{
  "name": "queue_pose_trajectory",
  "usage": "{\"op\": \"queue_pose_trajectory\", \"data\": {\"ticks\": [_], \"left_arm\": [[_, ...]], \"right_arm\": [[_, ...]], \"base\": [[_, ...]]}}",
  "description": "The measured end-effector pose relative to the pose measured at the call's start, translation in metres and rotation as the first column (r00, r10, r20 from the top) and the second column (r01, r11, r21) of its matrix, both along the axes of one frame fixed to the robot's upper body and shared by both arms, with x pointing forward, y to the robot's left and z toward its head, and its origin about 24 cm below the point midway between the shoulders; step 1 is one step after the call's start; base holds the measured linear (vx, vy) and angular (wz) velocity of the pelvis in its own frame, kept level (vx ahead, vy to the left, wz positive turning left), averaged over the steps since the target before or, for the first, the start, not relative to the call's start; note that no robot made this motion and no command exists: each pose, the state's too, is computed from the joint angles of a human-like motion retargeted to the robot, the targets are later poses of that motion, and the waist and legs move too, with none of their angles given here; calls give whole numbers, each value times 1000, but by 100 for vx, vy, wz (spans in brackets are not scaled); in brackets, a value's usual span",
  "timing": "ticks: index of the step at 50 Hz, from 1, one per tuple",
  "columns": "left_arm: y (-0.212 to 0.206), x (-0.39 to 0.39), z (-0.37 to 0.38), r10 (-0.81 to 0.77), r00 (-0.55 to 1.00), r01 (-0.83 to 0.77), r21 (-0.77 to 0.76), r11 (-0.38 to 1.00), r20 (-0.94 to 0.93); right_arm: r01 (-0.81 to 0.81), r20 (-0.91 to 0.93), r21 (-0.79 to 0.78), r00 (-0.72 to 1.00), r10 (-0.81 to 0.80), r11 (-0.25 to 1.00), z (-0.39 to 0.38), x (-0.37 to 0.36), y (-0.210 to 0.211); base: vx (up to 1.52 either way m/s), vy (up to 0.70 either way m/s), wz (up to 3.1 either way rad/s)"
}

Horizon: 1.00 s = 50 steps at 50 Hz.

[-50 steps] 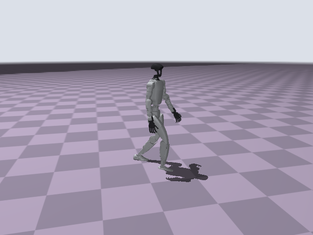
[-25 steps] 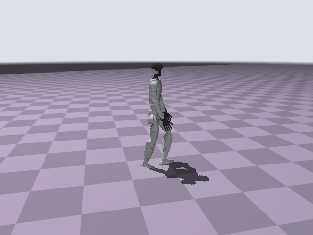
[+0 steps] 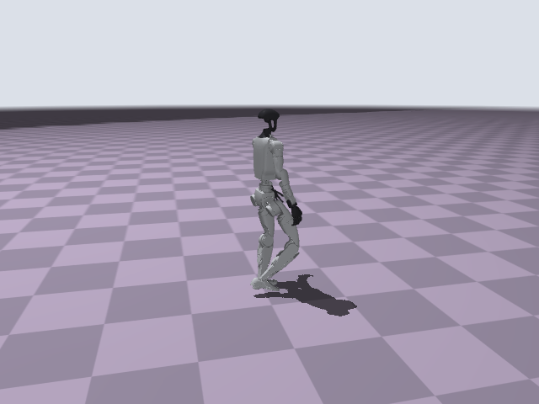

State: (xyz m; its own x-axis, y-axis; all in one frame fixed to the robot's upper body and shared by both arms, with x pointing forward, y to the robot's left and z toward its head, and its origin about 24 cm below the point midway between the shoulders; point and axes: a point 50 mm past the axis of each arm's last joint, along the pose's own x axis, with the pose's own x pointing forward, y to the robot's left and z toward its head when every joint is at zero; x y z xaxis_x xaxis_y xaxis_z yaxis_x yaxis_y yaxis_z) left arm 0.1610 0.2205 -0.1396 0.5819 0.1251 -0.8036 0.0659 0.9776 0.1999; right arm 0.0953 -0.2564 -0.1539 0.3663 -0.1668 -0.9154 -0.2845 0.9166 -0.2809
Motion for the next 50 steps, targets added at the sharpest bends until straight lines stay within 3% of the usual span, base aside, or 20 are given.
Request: {"op": "queue_pose_trajectory", "data": {"ticks": [10, 19, 30, 43, 50], "left_arm": [[1, -17, -7, -103, 992, 107, 48, 993, -67], [21, -40, -11, -12, 993, 19, 52, 998, -119], [5, -24, -7, -13, 999, 11, -31, 999, -46], [28, -66, -17, 103, 976, -101, 19, 995, -194], [43, -62, -11, 156, 975, -152, 39, 988, -156]], "right_arm": [[60, -10, 43, 998, -59, 997, -3, -3, 8], [69, 36, 21, 997, -70, 997, 1, 1, -1], [110, 103, -51, 989, -104, 993, 12, 8, -26], [-74, 189, 23, 980, 69, 997, 13, 53, 22], [-142, 244, 62, 962, 123, 988, 15, 69, 47]], "base": [[42, -8, 221], [32, -12, 225], [21, -14, 278], [23, 1, 173], [40, 13, 99]]}}
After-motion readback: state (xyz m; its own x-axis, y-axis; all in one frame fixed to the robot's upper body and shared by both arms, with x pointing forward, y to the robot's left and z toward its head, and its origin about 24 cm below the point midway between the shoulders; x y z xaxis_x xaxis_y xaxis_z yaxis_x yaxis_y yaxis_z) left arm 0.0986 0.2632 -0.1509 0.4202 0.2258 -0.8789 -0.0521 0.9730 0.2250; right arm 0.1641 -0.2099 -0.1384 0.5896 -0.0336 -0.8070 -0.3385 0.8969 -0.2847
